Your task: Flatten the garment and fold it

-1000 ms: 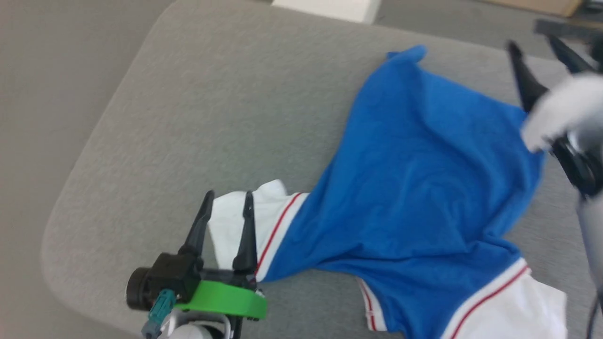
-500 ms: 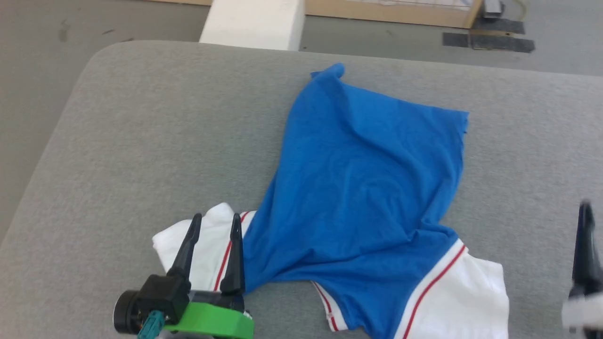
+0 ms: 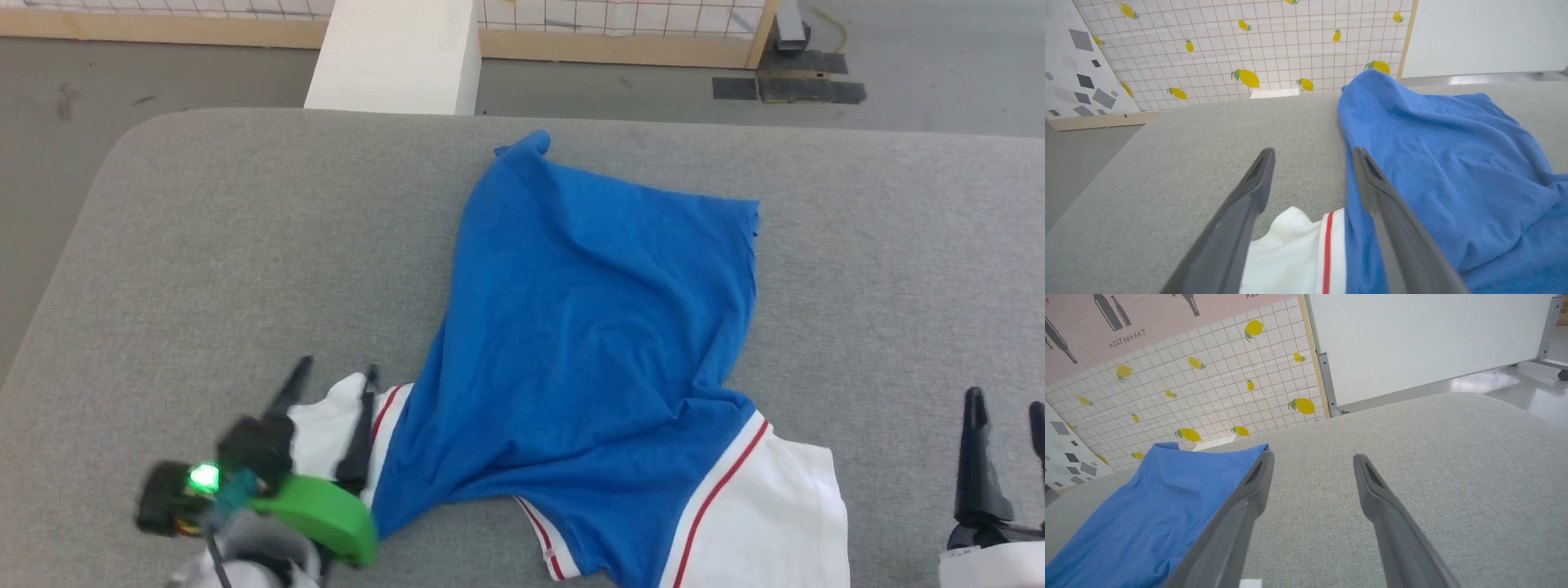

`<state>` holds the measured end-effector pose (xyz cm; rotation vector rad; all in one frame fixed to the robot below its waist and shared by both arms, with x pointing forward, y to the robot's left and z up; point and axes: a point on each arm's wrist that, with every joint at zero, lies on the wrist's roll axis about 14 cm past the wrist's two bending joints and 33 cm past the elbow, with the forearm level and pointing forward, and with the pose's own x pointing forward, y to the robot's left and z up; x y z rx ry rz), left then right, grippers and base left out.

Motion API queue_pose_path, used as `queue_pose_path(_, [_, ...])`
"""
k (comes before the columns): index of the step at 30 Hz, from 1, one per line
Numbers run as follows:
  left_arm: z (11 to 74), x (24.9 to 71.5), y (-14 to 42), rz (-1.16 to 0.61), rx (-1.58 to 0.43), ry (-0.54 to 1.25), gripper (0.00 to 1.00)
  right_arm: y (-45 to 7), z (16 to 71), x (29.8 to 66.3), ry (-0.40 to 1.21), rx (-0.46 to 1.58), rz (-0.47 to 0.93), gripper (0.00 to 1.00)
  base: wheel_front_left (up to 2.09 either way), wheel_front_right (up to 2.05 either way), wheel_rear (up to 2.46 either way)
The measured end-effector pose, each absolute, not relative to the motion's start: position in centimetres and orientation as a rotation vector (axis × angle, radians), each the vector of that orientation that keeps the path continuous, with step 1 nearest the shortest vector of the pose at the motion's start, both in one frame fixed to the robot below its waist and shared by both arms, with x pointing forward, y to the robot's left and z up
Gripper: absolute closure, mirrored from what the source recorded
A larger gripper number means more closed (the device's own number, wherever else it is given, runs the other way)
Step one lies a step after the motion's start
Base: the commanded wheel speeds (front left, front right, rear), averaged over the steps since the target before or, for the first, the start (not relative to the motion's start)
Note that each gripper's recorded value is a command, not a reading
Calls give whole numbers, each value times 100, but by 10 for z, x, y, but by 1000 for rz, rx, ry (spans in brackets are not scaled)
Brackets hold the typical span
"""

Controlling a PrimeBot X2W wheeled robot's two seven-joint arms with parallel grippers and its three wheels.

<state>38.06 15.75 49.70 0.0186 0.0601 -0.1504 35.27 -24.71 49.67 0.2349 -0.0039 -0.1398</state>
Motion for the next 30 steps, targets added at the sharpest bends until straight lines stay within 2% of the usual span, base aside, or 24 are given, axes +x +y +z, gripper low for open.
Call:
queue_pose_path(7, [444,374,204,-121,100,427,0,-240,484,354,43,252,-125,0,0,0,0])
queue_pose_path(12, [420,363,209,-141,48,592,0,-237,478,356,65,258,-118,0,0,0,0])
queue_pose_path(16, [386,341,206,-179,18,810,0,-234,474,359,88,259,-108,0,0,0,0])
queue_pose_path(23, [372,348,212,-199,36,941,0,-229,467,366,114,263,-95,0,0,0,0])
queue_pose_path(24, [369,348,212,-202,36,954,65,-228,467,368,115,264,-94,0,0,0,0])
queue_pose_path(25, [368,349,212,-205,37,960,100,-228,467,369,115,265,-93,0,0,0,0])
queue_pose_path(30, [367,357,212,-208,23,946,100,-229,466,370,117,266,-95,0,0,0,0])
